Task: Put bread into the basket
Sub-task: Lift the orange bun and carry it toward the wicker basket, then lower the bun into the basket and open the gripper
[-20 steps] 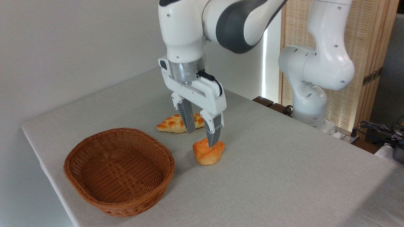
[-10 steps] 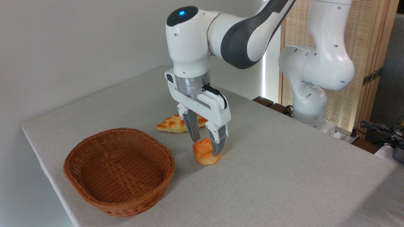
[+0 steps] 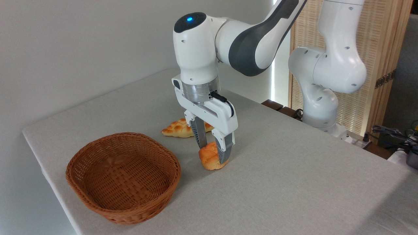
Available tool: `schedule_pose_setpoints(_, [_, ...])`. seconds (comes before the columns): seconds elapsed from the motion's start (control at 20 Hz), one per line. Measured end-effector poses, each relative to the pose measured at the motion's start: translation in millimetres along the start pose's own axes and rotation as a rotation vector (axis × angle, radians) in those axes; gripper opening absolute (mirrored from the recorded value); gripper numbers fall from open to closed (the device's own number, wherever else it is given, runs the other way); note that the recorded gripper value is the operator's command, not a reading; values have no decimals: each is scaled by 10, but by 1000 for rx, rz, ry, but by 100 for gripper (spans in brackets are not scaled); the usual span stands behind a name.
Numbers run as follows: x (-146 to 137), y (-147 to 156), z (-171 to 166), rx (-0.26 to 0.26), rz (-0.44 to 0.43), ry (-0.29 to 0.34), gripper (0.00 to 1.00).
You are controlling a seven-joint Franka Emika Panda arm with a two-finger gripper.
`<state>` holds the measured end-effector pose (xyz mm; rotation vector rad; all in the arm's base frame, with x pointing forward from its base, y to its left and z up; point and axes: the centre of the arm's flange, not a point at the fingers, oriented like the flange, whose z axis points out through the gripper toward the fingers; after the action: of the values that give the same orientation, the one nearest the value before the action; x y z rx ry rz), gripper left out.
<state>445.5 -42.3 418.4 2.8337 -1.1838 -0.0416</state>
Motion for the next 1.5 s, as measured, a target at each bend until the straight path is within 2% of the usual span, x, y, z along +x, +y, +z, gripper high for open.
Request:
schedule_pose_setpoints(0.15, [1, 1, 0, 0, 38, 0, 17])
schedule_pose_setpoints(0.65, [6, -2, -15, 2, 42, 2, 15])
schedule_pose_setpoints(0.9, [58, -33, -160, 17, 64, 20, 16])
schedule_pose_setpoints(1.0, [93, -50, -283, 23, 66, 27, 17])
schedule_pose_setpoints(1.05, [112, -58, -360, 25, 67, 30, 23])
schedule_pose_setpoints(1.1, [139, -71, -456, 33, 69, 38, 24])
schedule_pose_setpoints(1.35, [363, -319, -1122, 118, 62, 138, 27])
schedule_pose_setpoints(1.45, [519, -484, -1258, 136, 58, 161, 37])
schedule_pose_setpoints(1.5, [618, -560, -1256, 144, 60, 169, 39])
